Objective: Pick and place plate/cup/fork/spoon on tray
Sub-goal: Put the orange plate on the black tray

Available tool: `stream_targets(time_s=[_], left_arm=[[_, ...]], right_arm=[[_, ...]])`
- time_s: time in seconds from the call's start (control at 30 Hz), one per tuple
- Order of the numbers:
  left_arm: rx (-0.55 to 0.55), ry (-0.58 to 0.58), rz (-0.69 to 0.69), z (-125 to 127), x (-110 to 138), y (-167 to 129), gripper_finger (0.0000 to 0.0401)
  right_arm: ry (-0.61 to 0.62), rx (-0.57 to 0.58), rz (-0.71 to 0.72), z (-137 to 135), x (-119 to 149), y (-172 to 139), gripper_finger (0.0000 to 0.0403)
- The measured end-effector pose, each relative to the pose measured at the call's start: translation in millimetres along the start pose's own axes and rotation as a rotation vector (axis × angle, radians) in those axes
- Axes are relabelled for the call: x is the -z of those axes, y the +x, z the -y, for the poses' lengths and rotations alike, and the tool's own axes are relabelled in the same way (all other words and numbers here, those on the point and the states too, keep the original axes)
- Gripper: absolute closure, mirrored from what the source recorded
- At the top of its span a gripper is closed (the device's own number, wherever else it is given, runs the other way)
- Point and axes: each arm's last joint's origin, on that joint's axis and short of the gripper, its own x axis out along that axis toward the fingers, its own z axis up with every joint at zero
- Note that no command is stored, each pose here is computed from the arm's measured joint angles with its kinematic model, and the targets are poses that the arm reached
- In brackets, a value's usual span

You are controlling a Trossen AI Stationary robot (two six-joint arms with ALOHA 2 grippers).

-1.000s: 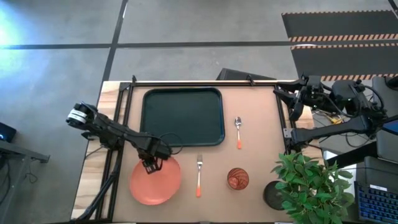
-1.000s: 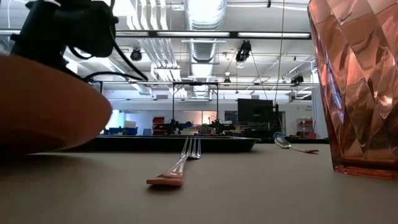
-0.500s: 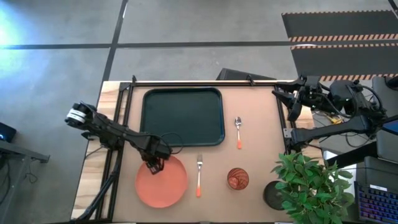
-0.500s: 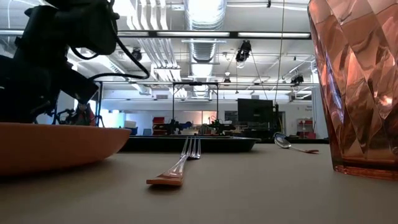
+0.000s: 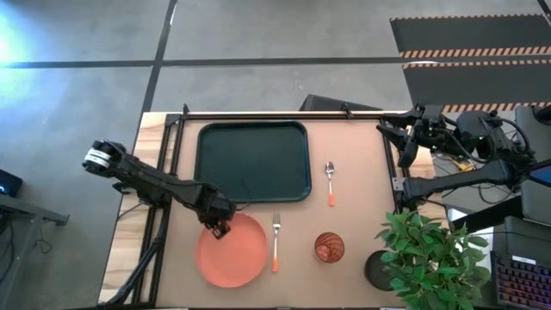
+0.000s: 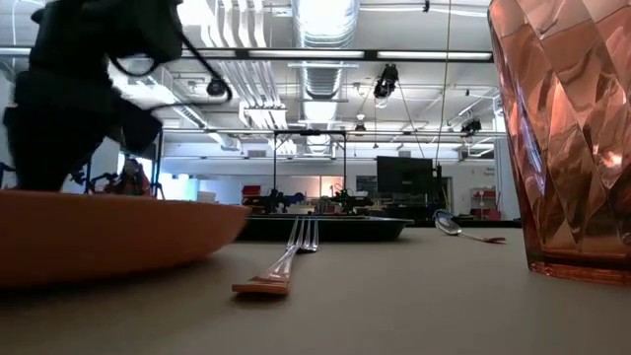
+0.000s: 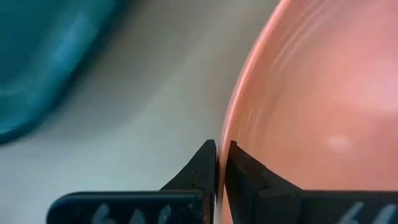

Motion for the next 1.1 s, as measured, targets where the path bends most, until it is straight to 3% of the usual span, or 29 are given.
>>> stream_targets(time_s=[0.33, 0.57, 0.8, 1.1], left_arm=[[0.167, -0.225, 0.543, -29, 10, -86, 0.0399], [-0.005, -0.443, 0.904, -87, 20, -121, 0.04], [-0.103, -0.513, 0.898, -112, 11, -124, 0.04], [-0.09, -0.472, 0.754, -116, -24, -95, 0.0401]], right_arm=[[0.001, 0.001, 0.0, 0, 0, 0, 0.0243], [0.009, 0.001, -0.001, 0, 0, 0, 0.0243], [-0.005, 0.015, -0.029, -4, 2, 10, 0.0243], [-0.038, 0.023, -0.103, -14, 8, 35, 0.0243]])
